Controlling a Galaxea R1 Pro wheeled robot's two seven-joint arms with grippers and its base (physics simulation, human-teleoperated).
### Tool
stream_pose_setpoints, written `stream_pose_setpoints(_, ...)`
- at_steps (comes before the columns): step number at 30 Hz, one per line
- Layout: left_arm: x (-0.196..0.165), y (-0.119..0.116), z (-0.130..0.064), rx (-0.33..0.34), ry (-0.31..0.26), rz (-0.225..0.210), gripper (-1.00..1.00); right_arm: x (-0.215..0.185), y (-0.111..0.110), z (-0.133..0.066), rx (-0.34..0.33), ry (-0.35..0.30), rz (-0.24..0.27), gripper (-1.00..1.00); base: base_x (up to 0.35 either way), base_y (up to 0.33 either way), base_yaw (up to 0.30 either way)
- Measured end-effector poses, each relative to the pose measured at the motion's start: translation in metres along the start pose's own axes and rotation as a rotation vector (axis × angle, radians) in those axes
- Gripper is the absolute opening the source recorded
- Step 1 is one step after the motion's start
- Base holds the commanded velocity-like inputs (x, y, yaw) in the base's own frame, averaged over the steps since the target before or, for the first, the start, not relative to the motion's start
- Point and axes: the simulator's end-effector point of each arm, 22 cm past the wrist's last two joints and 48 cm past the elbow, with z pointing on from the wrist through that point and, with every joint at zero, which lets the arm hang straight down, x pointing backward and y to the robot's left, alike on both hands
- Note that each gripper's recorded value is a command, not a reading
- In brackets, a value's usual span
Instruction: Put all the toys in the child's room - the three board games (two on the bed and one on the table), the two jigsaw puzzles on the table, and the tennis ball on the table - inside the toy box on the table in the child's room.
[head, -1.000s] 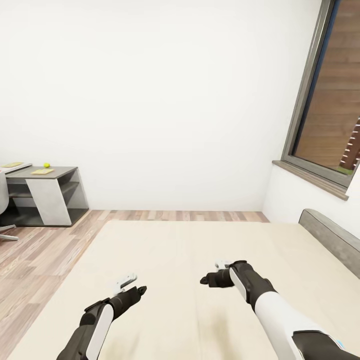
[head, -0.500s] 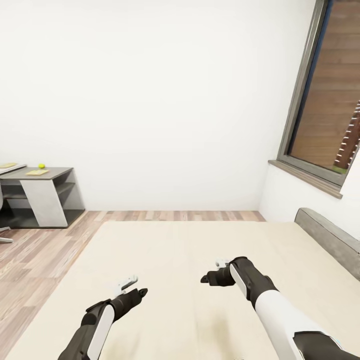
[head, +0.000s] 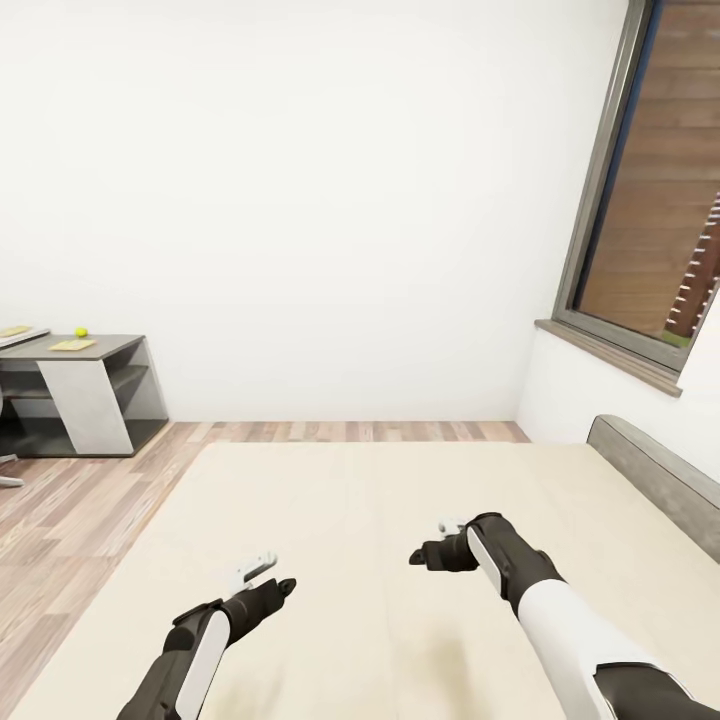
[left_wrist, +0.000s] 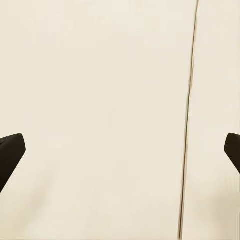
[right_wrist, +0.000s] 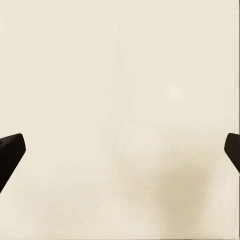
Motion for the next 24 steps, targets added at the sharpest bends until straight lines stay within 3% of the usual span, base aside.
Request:
stream_pose_setpoints(7, -0.003, -0.003, -0.001, 0.006, -0.007, 0.001, 1.0, 0.0, -0.017, -0.004, 0.022, -0.001, 0.008, 1.0, 0.0, 0.0, -0.005)
stream_pose_setpoints(11, -0.011, -0.017, -0.007, 0.033, -0.012, 0.001, 1.0, 0.005, -0.045, -0.012, 0.057, 0.025, 0.031, 1.0, 0.0, 0.0, -0.001)
stream_pose_setpoints(18, -0.013, -0.035, -0.016, 0.09, 0.015, -0.057, 1.0, 0.015, -0.067, -0.027, 0.087, 0.083, 0.067, 1.0, 0.0, 0.0, 0.0)
stream_pose_setpoints(24, -0.012, -0.034, -0.018, 0.078, 0.028, -0.079, 1.0, 0.029, -0.079, -0.035, 0.105, 0.114, 0.085, 1.0, 0.0, 0.0, 0.0)
